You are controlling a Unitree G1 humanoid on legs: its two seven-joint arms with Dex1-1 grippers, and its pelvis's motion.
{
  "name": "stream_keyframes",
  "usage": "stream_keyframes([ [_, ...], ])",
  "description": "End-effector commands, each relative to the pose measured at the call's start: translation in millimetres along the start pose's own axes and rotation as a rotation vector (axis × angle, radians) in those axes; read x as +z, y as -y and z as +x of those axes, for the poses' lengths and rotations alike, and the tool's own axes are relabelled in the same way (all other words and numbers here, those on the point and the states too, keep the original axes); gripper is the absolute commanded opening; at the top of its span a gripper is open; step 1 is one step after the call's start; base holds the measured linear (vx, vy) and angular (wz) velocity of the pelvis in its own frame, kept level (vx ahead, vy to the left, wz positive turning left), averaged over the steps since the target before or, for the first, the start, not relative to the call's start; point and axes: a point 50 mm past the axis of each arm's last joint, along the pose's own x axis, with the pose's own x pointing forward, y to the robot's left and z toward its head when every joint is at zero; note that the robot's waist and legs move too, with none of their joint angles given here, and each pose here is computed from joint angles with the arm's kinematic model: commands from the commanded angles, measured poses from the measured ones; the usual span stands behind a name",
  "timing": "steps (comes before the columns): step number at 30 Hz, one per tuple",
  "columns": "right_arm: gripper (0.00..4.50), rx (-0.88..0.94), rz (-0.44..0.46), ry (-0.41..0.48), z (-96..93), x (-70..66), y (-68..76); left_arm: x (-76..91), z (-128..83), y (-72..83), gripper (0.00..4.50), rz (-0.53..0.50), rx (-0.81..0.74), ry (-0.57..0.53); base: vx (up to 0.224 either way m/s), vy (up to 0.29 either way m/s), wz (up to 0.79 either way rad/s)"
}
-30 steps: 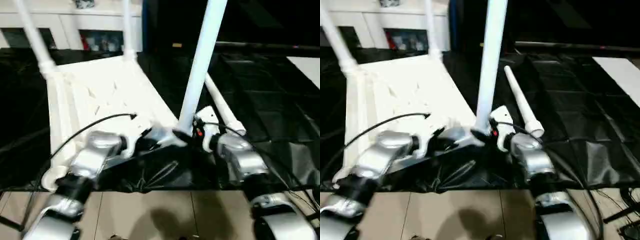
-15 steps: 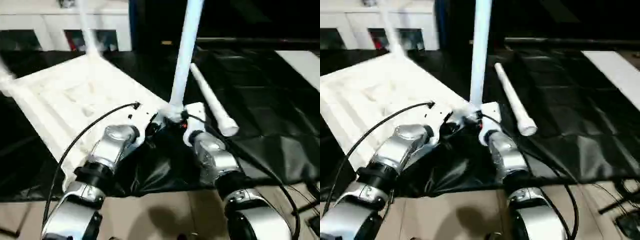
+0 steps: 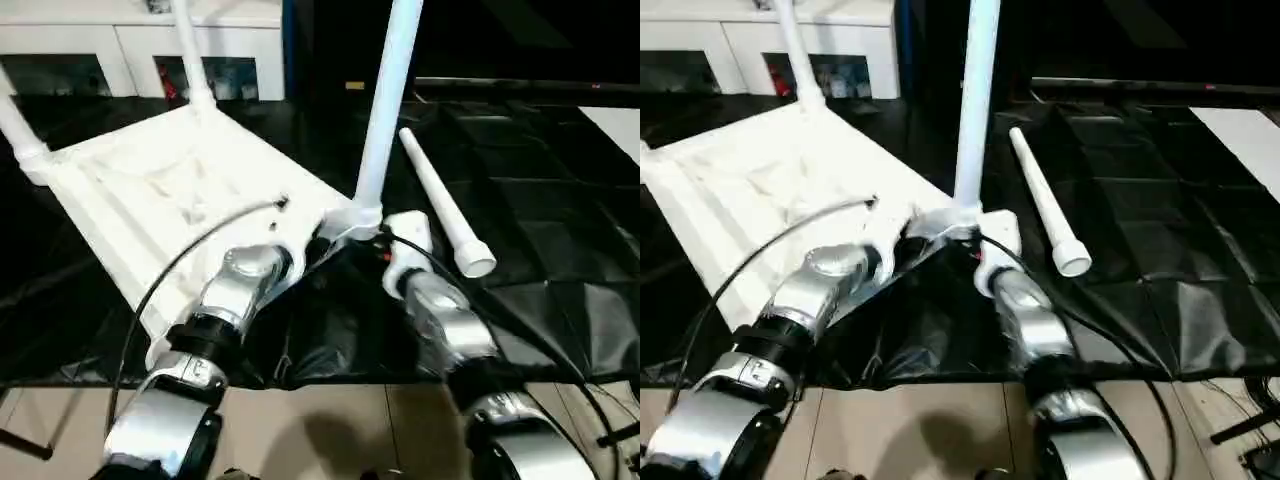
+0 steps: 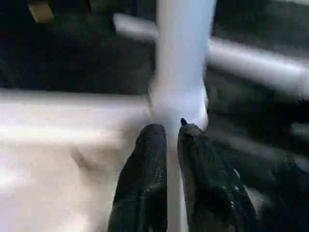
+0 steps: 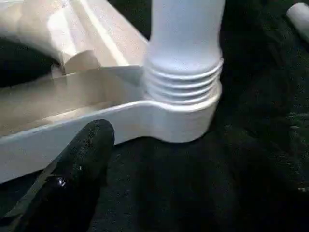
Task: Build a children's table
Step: Rotate leg to tighten, then rotate table base
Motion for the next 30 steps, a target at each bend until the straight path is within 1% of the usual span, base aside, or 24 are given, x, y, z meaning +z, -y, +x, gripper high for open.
stream_keyframes([
  [1, 3.95, -0.014, 0.004, 0.004, -1.5, 2.1, 3.1, 1.0, -1, -2.9, 0.63, 0.020, 0.023, 0.002, 0.000, 0.000, 0.00],
  [2, 3.95, -0.016, 0.001, 0.003, -2.0, 2.3, 3.9, 0.4, -4, -9.0, 0.63, 0.047, 0.062, -0.007, 0.000, 0.000, 0.00],
  [3, 3.95, -0.008, -0.002, -0.001, -2.3, 2.1, 3.3, 0.4, -8, -17.1, 0.63, 0.041, 0.112, -0.014, 0.000, 0.000, 0.00],
  [4, 3.95, 0.008, -0.009, -0.009, -2.1, 1.7, 1.6, 1.9, -16, -30.2, 0.63, 0.055, 0.196, -0.024, 0.000, 0.000, 0.00],
  [5, 3.95, 0.008, -0.009, -0.009, -2.1, 1.7, 1.6, 1.9, -16, -30.2, 0.63, 0.055, 0.196, -0.024, 0.000, 0.000, 0.00],
  [6, 3.95, 0.034, -0.024, -0.018, -1.9, 1.6, -1.5, 4.1, -30, -48.0, 0.63, 0.071, 0.313, -0.038, 0.000, 0.000, 0.00],
  [7, 3.95, 0.057, -0.037, -0.023, -1.4, 1.9, -4.2, 5.9, -39, -57.8, 0.63, 0.085, 0.383, -0.042, 0.000, 0.000, 0.00],
  [9, 3.95, 0.093, -0.060, -0.026, -0.9, 3.0, -8.8, 7.1, -55, -70.5, 0.63, 0.104, 0.474, -0.052, 0.000, 0.000, 0.00],
  [10, 3.95, 0.116, -0.069, -0.031, -0.3, 3.9, -12.2, 5.5, -70, -80.5, 0.63, 0.135, 0.553, -0.078, 0.000, 0.000, 0.00],
  [11, 3.95, 0.123, -0.070, -0.032, -0.2, 4.0, -13.1, 5.0, -74, -82.9, 0.63, 0.142, 0.574, -0.084, 0.000, 0.000, 0.00],
  [13, 3.95, 0.150, -0.079, -0.046, 0.4, 3.8, -17.2, 0.6, -92, -91.3, 0.63, 0.165, 0.655, -0.129, 0.000, 0.000, 0.00],
  [14, 3.95, 0.157, -0.081, -0.064, 0.5, 2.7, -18.2, -1.3, -99, -93.1, 0.63, 0.167, 0.686, -0.147, 0.000, 0.000, 0.00],
  [15, 3.95, 0.169, -0.090, -0.097, 0.6, 0.6, -20.1, -5.6, -113, -95.4, 0.63, 0.170, 0.735, -0.187, 0.000, 0.000, 0.00],
  [16, 3.95, 0.173, -0.096, -0.112, 0.6, -0.2, -20.8, -7.4, -119, -96.0, 0.36, 0.171, 0.752, -0.206, 0.000, 0.000, 0.00],
  [17, 3.95, 0.177, -0.096, -0.117, 0.8, -0.3, -21.4, -9.5, -124, -96.7, 0.36, 0.174, 0.765, -0.226, 0.000, 0.000, 0.00],
  [19, 3.66, 0.198, -0.087, -0.127, 1.1, -0.1, -23.7, -16.4, -133, -97.4, 0.24, 0.164, 0.792, -0.270, 0.000, 0.000, 0.00],
  [21, 3.58, 0.216, -0.086, -0.140, 1.8, 0.0, -26.0, -26.9, -142, -98.0, 0.15, 0.158, 0.806, -0.338, 0.000, 0.000, 0.00],
  [22, 3.58, 0.225, -0.095, -0.158, 2.7, -0.3, -27.4, -37.4, -148, -97.0, 0.15, 0.148, 0.797, -0.402, 0.000, 0.000, 0.00],
  [23, 3.35, 0.225, -0.095, -0.158, 2.7, -0.3, -27.4, -37.4, -148, -97.0, 0.01, 0.148, 0.797, -0.402, 0.000, 0.000, 0.00],
  [25, 3.26, 0.226, -0.102, -0.186, 3.9, -2.0, -28.8, -50.0, -151, -89.2, 0.00, 0.114, 0.726, -0.480, 0.000, 0.000, 0.00],
  [27, 2.98, 0.225, -0.104, -0.207, 5.0, -4.4, -29.5, -60.2, -150, -81.7, 0.00, 0.087, 0.644, -0.535, 0.000, 0.000, 0.00],
  [28, 2.98, 0.225, -0.105, -0.214, 5.3, -5.2, -29.7, -62.9, -150, -79.3, 0.00, 0.079, 0.621, -0.549, 0.000, 0.000, 0.00],
  [29, 2.82, 0.227, -0.110, -0.220, 5.8, -6.0, -30.1, -66.1, -151, -77.2, 0.00, 0.077, 0.608, -0.575, 0.000, 0.000, 0.00],
  [30, 2.75, 0.229, -0.113, -0.223, 6.1, -6.4, -30.3, -67.9, -151, -76.0, 0.00, 0.076, 0.602, -0.591, 0.000, 0.000, 0.00],
])
